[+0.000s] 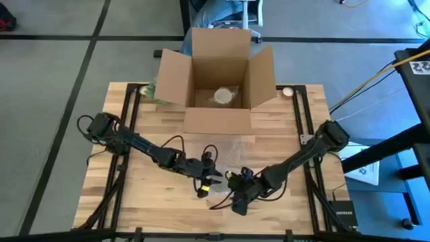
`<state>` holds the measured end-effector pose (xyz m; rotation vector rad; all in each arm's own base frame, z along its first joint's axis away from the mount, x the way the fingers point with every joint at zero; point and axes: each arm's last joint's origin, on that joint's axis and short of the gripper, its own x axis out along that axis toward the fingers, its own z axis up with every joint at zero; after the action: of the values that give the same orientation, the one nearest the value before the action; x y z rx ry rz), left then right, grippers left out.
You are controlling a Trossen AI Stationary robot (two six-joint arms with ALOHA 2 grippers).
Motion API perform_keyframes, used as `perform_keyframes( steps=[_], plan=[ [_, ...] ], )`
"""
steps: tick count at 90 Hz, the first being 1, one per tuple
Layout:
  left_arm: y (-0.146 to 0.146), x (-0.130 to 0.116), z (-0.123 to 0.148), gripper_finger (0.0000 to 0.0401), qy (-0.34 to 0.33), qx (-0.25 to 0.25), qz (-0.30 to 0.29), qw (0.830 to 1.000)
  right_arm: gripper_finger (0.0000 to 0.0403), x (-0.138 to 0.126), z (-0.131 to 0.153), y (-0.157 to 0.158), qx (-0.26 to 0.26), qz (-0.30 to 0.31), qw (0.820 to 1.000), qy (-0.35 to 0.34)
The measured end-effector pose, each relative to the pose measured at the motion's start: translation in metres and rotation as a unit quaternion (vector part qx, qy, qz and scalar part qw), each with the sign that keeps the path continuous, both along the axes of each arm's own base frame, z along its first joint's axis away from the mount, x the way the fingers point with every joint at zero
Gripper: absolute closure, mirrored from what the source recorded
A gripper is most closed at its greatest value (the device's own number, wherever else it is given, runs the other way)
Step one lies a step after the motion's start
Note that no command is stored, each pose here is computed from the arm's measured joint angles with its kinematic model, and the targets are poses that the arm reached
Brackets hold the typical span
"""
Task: Wrap mug
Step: Wrap the red mug with bubble wrap
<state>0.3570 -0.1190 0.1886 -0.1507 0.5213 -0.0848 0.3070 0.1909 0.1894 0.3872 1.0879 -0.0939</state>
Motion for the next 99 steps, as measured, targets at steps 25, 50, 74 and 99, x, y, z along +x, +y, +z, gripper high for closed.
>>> perform_keyframes(
  steps=[25,50,74,99],
  plan=[
    [0.001,0.001,0.001,0.0281,-0.005,0.016,-0.007,1.000,0.0166,-0.018,0.065,-0.015,-0.036,0.015,0.995,0.092],
    [0.001,0.000,0.001,0.0281,-0.006,0.018,-0.008,1.000,0.0166,0.013,0.084,-0.031,-0.117,-0.092,0.988,-0.044],
    [0.000,0.000,0.000,0.0281,-0.004,0.020,-0.010,1.000,0.0166,0.036,0.023,-0.025,-0.113,-0.078,0.990,0.006],
    [0.000,0.000,0.001,0.0281,-0.005,0.025,-0.016,1.000,0.0166,0.053,-0.001,-0.030,-0.103,-0.069,0.992,0.022]
  ],
)
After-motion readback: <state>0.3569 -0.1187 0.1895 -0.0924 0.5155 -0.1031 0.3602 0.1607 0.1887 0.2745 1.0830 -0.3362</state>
